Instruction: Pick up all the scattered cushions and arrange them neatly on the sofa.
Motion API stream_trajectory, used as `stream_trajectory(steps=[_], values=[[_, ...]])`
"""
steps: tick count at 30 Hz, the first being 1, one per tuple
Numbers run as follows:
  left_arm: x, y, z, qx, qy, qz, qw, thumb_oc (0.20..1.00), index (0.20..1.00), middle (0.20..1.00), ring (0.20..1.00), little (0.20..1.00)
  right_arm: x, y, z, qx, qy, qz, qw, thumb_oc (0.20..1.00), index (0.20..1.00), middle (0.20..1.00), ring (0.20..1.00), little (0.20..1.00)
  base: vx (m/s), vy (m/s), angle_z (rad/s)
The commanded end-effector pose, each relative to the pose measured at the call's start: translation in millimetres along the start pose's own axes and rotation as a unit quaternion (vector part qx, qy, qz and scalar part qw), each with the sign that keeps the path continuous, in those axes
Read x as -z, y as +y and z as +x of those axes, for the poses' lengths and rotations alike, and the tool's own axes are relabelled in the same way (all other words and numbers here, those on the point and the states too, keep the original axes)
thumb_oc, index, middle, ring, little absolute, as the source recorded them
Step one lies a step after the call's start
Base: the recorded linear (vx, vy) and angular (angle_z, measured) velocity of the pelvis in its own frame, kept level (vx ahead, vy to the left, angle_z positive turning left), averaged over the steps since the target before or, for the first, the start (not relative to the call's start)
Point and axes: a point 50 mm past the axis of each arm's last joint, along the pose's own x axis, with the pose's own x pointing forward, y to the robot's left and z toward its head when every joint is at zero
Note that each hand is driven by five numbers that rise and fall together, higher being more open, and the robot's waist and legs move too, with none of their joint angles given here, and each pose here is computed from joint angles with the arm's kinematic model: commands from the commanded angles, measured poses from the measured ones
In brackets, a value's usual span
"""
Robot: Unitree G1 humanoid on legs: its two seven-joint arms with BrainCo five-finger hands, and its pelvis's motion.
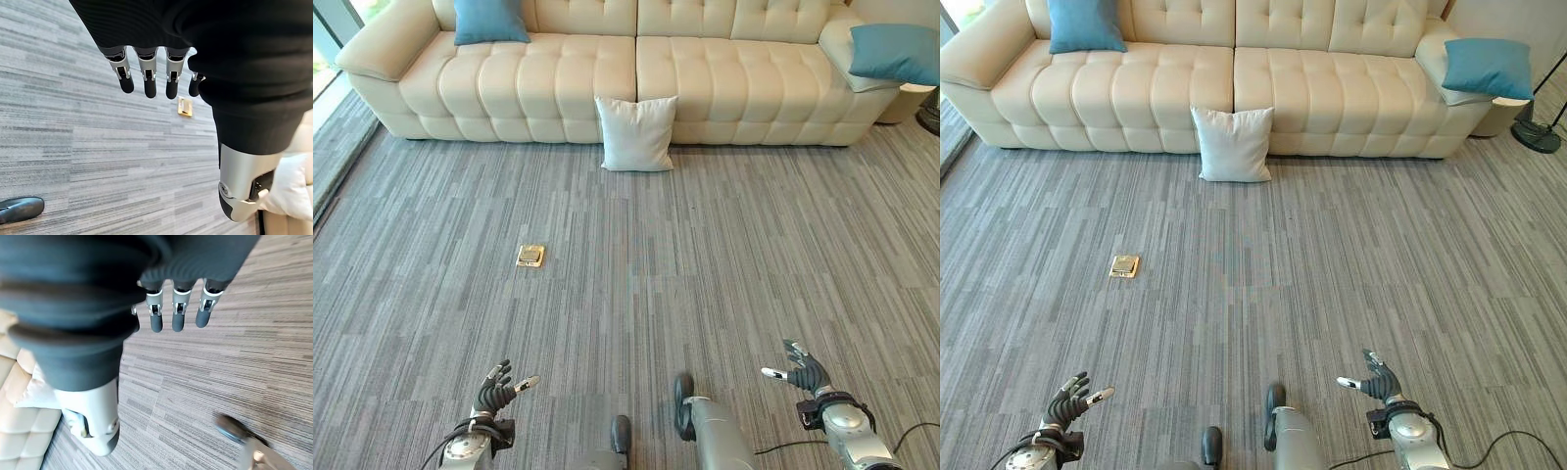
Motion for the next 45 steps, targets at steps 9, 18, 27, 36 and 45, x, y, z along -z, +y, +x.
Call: stream_trajectory(steps=[9,18,27,36,45], values=[[-9.8,1.0,1.9,0.013,-0.023,0.004,1.0,1.0,1.0,1.0,1.0,1.0,-7.9,-31.3,-5.3,0.034,-0.031,0.006,0.999,1.0,1.0,1.0,1.0,1.0,0.45,-0.249,0.39],[-12.8,-12.0,3.0,0.036,-0.03,0.012,0.999,1.0,1.0,1.0,1.0,1.0,-15.1,-26.8,-0.7,0.034,-0.041,0.002,0.999,1.0,1.0,1.0,1.0,1.0,0.41,-0.03,-0.18],[-5.4,-5.6,1.5,0.026,-0.013,0.038,0.999,1.0,1.0,1.0,1.0,1.0,-4.3,-9.2,-2.8,0.011,-0.021,-0.008,1.0,1.0,1.0,1.0,1.0,1.0,0.55,0.191,-0.49],[-19.0,-3.4,3.8,0.025,-0.038,0.035,0.998,1.0,1.0,1.0,1.0,1.0,-15.9,10.0,1.2,-0.022,-0.042,-0.013,0.999,1.0,1.0,1.0,1.0,1.0,0.45,0.259,0.15],[-14.7,-7.0,5.7,0.023,-0.027,0.043,0.998,1.0,1.0,1.0,1.0,1.0,-1.9,2.5,-1.7,-0.006,-0.012,-0.006,1.0,1.0,1.0,1.0,1.0,1.0,0.4,-0.052,0.59]])
